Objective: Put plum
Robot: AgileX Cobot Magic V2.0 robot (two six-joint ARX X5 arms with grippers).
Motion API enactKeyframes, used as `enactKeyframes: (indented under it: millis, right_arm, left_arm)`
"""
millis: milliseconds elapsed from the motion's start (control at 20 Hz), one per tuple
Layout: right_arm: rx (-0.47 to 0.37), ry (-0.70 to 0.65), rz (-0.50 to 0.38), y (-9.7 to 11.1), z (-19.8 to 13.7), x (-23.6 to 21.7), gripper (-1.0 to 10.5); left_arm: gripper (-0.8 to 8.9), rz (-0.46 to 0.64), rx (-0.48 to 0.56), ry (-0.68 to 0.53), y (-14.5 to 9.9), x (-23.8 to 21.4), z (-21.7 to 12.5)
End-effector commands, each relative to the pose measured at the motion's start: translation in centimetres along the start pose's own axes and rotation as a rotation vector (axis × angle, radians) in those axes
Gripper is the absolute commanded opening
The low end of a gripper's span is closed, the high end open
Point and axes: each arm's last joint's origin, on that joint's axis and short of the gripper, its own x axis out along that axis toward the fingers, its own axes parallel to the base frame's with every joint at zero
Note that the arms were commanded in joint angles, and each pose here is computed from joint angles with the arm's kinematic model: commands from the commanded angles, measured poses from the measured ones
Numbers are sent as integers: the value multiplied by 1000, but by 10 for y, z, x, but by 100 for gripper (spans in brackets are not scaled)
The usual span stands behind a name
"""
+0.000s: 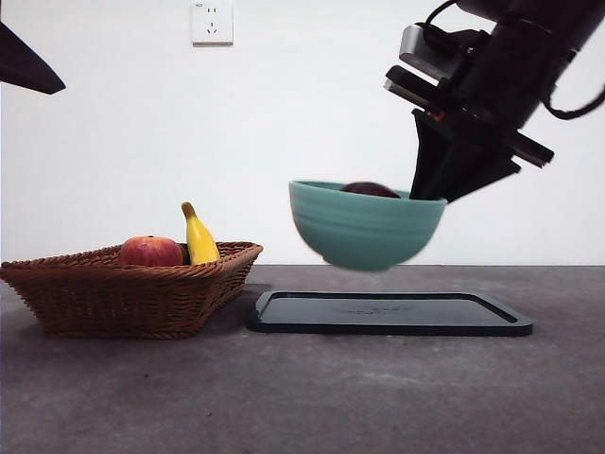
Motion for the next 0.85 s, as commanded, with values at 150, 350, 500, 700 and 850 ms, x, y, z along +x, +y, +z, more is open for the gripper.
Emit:
enactKeyframes:
  millis: [150,350,500,700,850]
  right_arm:
    - [4,12,-34,-16,39,20,11]
    - [35,18,-58,-36,67,50,11]
    - [59,43,-97,-51,71,69,11]
    - [84,86,-114,-64,64,87,11]
    - [87,100,-116,-65,62,90,11]
  left_arm:
    - [374,-10,24,-6,-1,0,3]
    - [374,-10,25,-6,-1,0,3]
    - [374,-10,23,-5,-1,0,3]
    - [374,-10,23,-4,-1,0,3]
    - [374,-10,23,-4,-1,0,3]
